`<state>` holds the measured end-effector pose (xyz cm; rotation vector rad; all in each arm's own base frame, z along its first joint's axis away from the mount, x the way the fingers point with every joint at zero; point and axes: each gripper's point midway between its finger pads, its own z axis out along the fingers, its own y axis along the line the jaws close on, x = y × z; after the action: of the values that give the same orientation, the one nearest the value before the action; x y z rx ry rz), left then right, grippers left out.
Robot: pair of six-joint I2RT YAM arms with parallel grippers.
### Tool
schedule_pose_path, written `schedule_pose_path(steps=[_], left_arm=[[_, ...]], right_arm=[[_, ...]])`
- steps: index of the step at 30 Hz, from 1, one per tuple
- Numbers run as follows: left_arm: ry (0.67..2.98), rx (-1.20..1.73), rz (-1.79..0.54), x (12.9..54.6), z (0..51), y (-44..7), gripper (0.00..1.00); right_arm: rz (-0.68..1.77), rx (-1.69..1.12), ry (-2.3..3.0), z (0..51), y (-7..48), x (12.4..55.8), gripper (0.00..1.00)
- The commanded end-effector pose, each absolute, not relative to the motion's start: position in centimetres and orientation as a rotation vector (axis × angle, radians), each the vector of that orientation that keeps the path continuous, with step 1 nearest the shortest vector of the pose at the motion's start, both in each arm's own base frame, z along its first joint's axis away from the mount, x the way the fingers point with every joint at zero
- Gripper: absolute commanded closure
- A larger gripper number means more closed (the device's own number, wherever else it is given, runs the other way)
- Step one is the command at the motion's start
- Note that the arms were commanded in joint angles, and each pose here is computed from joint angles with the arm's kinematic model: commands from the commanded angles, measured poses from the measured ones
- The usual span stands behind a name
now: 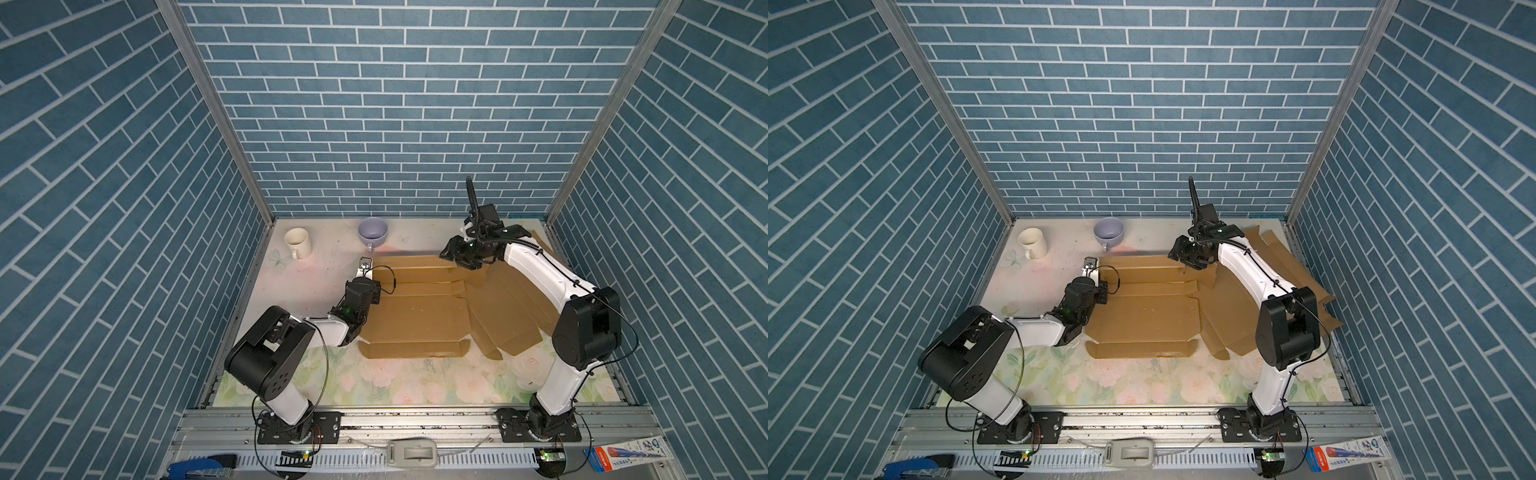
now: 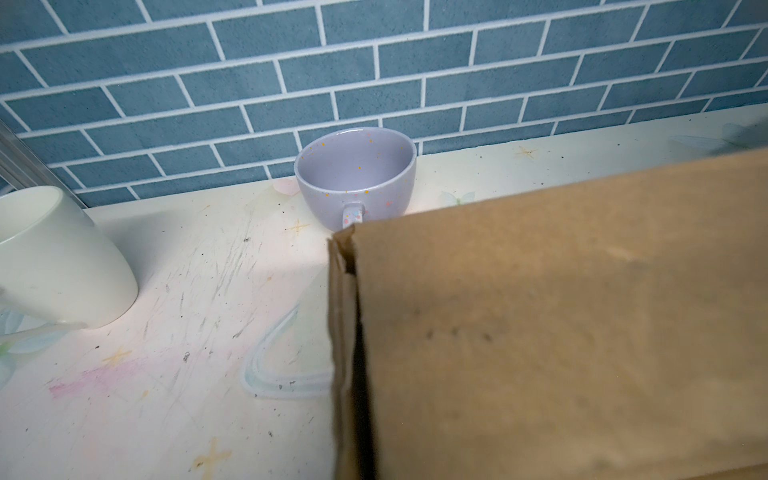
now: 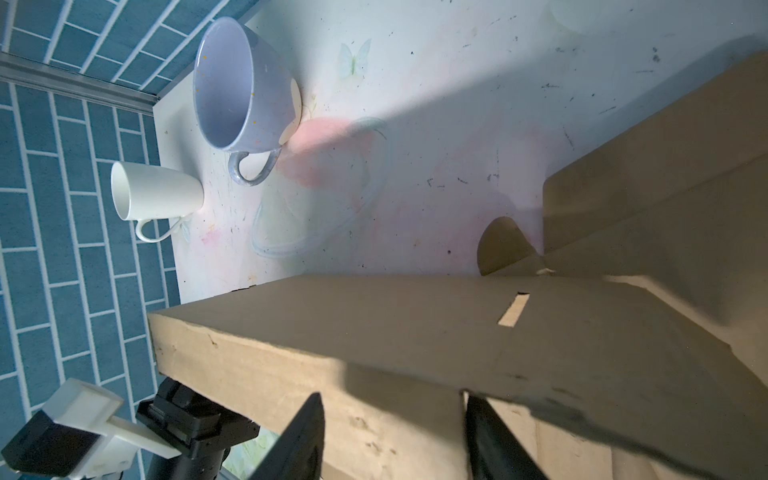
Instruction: Fold the paper box
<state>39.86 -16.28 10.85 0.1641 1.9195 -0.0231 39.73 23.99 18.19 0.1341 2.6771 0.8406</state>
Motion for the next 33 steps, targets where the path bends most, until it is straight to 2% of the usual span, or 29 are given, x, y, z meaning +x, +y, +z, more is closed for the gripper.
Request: schedule_pose_path(steps=[1,6,9,16,20,25,33], left_arm=[[1.996,0.224,0.034,38.9,8.6,-16.0,1.0],[2.009,0.222,0.044,39.0,8.5,-15.9,1.0],[2.018,0.226,0.049,39.2,8.5,-16.0,1.0],[2.057,0.253,0.058,39.5,8.2,-16.3,1.0],[2.077,0.258,0.06,39.7,7.8,-16.5,1.0],[2.085,0.259,0.054,39.8,7.7,-16.7,1.0],[2.103,0.274,0.058,39.8,7.1,-16.7,1.0]], right_arm=[[0.934,0.109,2.597,20.6,23.0,38.9,0.4],[0.909,0.179,2.534,21.0,19.1,38.0,0.42],[0.873,0.222,2.536,18.9,17.7,37.1,0.5],[0.614,0.277,2.442,14.5,14.0,37.2,0.83],[0.486,0.24,2.408,11.0,13.3,37.5,0.92],[0.326,0.181,2.396,8.0,13.4,37.8,0.94],[0.365,0.175,2.435,5.0,15.4,38.6,0.95]])
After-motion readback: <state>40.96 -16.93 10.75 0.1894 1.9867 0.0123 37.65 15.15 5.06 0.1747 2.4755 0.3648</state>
